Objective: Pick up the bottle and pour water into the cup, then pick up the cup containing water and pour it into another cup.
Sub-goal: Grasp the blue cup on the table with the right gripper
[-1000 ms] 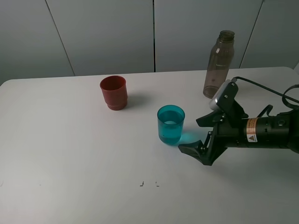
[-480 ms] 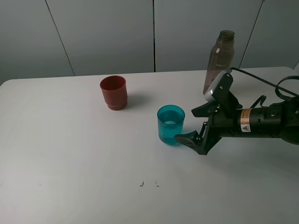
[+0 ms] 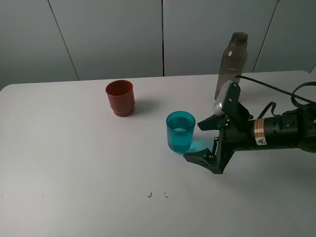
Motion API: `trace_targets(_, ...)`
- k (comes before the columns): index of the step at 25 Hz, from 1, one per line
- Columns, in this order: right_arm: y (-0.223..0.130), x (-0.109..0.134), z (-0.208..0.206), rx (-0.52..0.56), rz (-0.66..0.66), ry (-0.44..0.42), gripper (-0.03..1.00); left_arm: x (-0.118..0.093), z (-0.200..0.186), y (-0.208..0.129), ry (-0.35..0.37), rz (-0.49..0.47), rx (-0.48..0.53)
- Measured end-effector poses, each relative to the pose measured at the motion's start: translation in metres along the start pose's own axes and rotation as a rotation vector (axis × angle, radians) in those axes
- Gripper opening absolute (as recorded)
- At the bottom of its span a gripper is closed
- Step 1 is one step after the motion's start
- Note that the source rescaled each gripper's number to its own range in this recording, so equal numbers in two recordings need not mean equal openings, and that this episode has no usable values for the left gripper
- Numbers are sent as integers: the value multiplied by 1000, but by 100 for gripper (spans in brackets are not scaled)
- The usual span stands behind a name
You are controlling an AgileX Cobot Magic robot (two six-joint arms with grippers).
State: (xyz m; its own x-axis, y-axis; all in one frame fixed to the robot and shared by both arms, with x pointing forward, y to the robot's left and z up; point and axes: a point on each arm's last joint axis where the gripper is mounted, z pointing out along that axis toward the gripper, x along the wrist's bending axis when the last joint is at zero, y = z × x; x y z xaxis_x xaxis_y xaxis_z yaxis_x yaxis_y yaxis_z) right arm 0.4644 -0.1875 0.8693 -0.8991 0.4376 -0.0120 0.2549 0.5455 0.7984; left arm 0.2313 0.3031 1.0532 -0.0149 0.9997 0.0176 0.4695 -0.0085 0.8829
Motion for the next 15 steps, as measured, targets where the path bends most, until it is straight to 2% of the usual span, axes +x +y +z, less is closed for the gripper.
trace_targets(5, 0, 4, 1, 5, 18, 33, 100, 0, 0, 0, 0, 0, 0)
trace_targets(8, 3, 9, 4, 0, -18, 42, 100, 0, 0, 0, 0, 0, 0)
trace_targets(15, 9, 8, 8, -17, -43, 35, 100, 0, 0, 0, 0, 0, 0)
